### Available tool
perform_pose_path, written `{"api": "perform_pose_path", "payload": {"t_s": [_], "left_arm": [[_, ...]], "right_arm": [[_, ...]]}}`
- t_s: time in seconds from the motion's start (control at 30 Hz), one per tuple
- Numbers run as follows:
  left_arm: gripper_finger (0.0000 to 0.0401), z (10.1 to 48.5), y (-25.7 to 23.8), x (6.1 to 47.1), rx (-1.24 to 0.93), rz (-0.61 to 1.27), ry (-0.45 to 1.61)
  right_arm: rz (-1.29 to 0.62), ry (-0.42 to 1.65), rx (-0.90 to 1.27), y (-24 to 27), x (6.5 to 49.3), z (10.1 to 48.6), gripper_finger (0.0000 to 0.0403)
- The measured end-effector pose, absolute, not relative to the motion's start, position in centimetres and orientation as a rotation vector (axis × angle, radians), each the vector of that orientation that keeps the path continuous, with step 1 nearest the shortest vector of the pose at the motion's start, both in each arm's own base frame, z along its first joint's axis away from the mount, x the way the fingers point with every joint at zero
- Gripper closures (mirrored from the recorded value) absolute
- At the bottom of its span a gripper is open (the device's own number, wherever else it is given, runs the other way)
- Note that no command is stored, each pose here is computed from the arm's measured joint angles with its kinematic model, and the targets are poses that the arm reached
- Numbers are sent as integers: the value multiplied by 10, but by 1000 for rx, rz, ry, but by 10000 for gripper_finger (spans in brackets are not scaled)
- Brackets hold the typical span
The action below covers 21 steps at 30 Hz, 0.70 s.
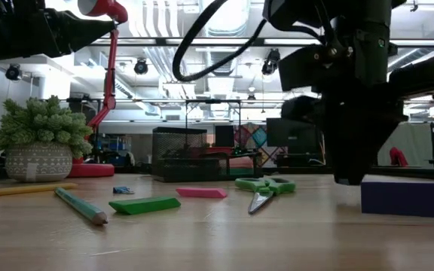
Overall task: Pick and place office supplies into organizer
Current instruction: Put the right blue binder clip into the black desk organizer
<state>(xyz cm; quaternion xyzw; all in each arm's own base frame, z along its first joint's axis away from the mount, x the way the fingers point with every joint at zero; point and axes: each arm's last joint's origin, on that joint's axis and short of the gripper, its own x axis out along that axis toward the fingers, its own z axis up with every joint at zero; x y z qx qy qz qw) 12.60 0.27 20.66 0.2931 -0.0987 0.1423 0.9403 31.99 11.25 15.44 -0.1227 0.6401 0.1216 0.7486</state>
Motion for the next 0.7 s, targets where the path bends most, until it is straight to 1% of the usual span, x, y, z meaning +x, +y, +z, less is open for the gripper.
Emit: {"api": "perform_pose_path", "payload": {"t_s": [0.13, 0.4, 0.7], "left_arm": [[305, 207, 3, 126, 598, 290, -202], [305, 207, 3, 126, 598, 290, -202], [305, 207, 3, 126, 598, 290, -202]], "right_arm": [[233, 1359, -352, 110, 327, 163, 360], [67, 1241, -556, 99, 346, 183, 361], [-5, 971, -559, 68, 382, 198, 362]]}}
